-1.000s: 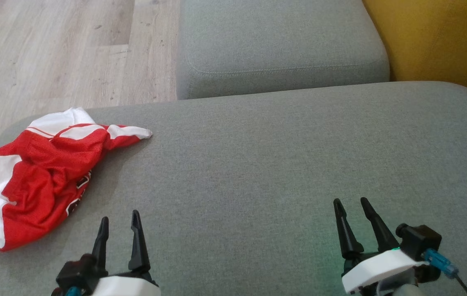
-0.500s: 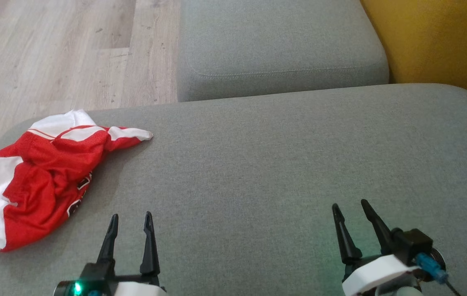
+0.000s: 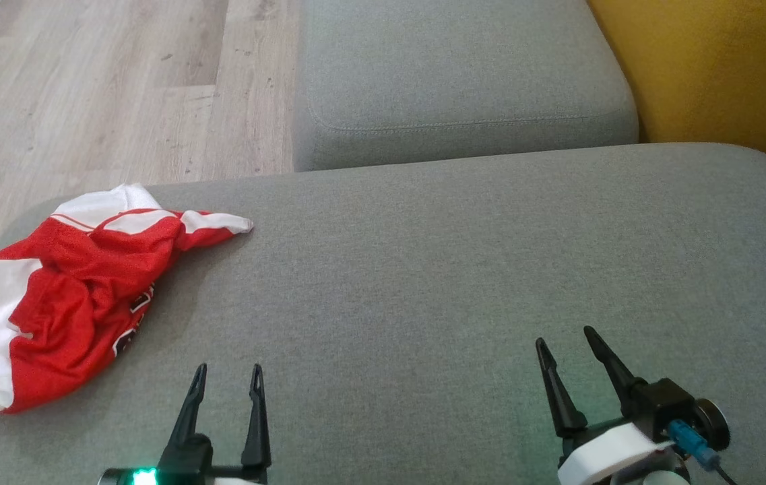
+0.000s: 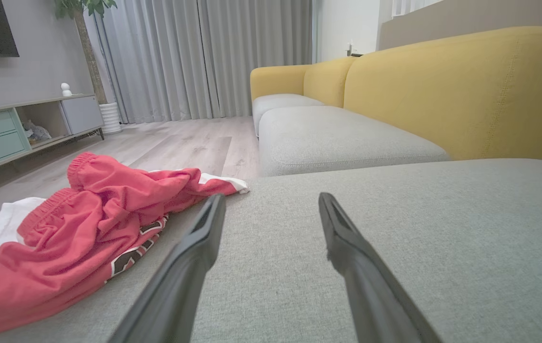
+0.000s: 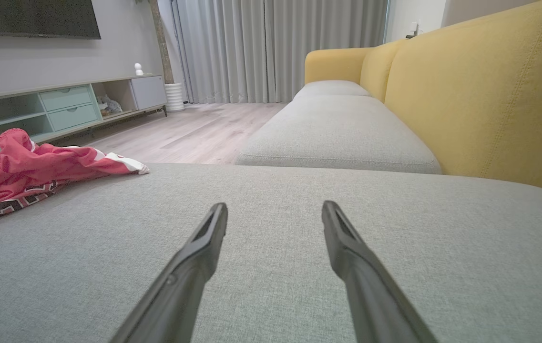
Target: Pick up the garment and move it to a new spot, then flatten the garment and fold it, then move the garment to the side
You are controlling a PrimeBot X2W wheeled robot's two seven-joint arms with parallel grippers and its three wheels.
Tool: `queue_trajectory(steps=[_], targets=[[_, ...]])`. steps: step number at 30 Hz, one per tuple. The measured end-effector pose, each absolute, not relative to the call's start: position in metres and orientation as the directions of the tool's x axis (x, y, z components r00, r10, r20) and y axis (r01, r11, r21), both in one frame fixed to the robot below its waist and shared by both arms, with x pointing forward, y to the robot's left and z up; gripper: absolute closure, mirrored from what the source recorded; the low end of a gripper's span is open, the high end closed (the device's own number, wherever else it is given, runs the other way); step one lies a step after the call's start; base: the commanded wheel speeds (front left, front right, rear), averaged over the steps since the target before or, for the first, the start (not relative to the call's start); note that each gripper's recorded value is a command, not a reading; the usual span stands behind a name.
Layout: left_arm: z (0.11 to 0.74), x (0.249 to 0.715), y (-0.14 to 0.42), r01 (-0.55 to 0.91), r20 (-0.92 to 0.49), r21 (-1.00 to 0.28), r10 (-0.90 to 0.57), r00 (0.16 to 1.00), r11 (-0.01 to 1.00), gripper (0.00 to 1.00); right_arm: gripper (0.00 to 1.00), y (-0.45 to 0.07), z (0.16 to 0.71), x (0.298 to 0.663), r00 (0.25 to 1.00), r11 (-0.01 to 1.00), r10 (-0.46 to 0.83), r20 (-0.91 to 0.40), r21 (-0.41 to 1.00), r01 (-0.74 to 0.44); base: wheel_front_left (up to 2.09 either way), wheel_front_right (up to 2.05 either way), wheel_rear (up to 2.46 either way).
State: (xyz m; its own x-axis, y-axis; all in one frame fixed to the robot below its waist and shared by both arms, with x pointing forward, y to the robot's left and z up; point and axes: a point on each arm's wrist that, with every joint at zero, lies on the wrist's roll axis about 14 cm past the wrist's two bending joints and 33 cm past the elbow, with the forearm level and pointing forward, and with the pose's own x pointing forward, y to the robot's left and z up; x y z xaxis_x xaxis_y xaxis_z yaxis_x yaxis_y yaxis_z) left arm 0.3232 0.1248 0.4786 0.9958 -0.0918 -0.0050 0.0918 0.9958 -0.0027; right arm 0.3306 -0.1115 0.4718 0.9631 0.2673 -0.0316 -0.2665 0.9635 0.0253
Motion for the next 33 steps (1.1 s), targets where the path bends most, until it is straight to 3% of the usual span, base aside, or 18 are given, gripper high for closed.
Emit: queue_trajectory(steps=[19, 33], targets=[[0.468, 0.317, 0.136, 0.057, -0.039, -0.002, -0.057, 0.998, 0.998, 0.0, 0.0, -0.107, 0.471, 0.334, 0.959, 0.959, 0.282, -0.037, 0.024, -0.282, 0.0, 0.0, 0.0], [0.464, 0.301, 0.178, -0.088, -0.049, -0.014, 0.087, 0.995, 0.996, 0.0, 0.0, -0.06, 0.47, 0.345, 0.905, 0.907, 0.422, -0.046, 0.02, -0.422, 0.0, 0.0, 0.0]])
